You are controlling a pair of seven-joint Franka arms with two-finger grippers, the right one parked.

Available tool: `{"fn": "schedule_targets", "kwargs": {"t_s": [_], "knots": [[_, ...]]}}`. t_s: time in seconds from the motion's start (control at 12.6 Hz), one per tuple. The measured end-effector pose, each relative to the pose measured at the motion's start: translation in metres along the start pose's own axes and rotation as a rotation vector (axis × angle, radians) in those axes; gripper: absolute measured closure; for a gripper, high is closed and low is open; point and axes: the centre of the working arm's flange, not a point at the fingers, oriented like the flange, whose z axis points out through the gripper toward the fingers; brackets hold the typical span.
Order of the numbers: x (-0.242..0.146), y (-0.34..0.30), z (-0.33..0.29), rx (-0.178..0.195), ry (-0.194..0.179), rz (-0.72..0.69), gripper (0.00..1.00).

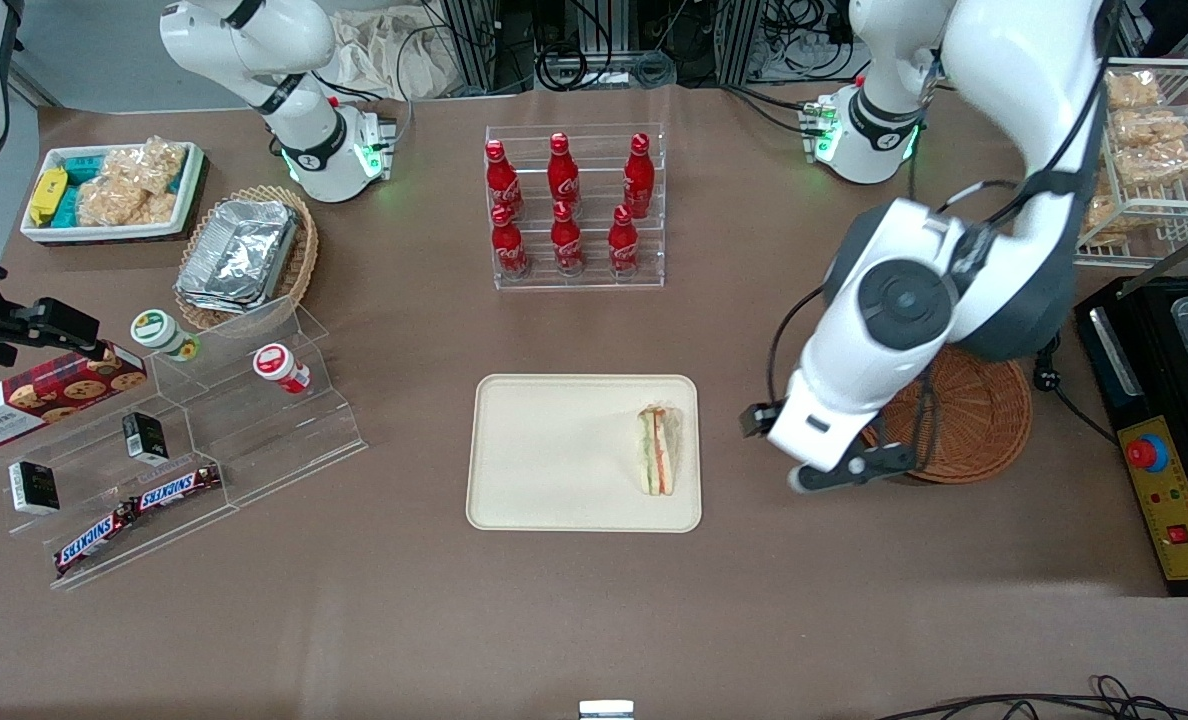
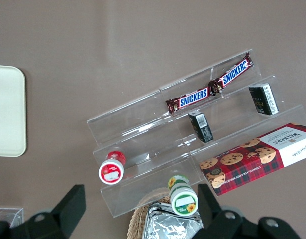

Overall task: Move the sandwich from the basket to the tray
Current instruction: 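Open the left gripper and raise it back toward the basket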

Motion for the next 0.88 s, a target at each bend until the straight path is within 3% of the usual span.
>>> {"fn": "schedule_targets", "kwargs": {"t_s": [0.32, 0.56, 0.88], "knots": [[-0.056, -0.084, -0.024, 0.001, 0.023, 0.092, 0.0], [-0.066, -0.166, -0.05, 0.008, -0.021, 0.182, 0.0], [-0.043, -0.215, -0.079, 0.018, -0.057, 0.232, 0.0]]}}
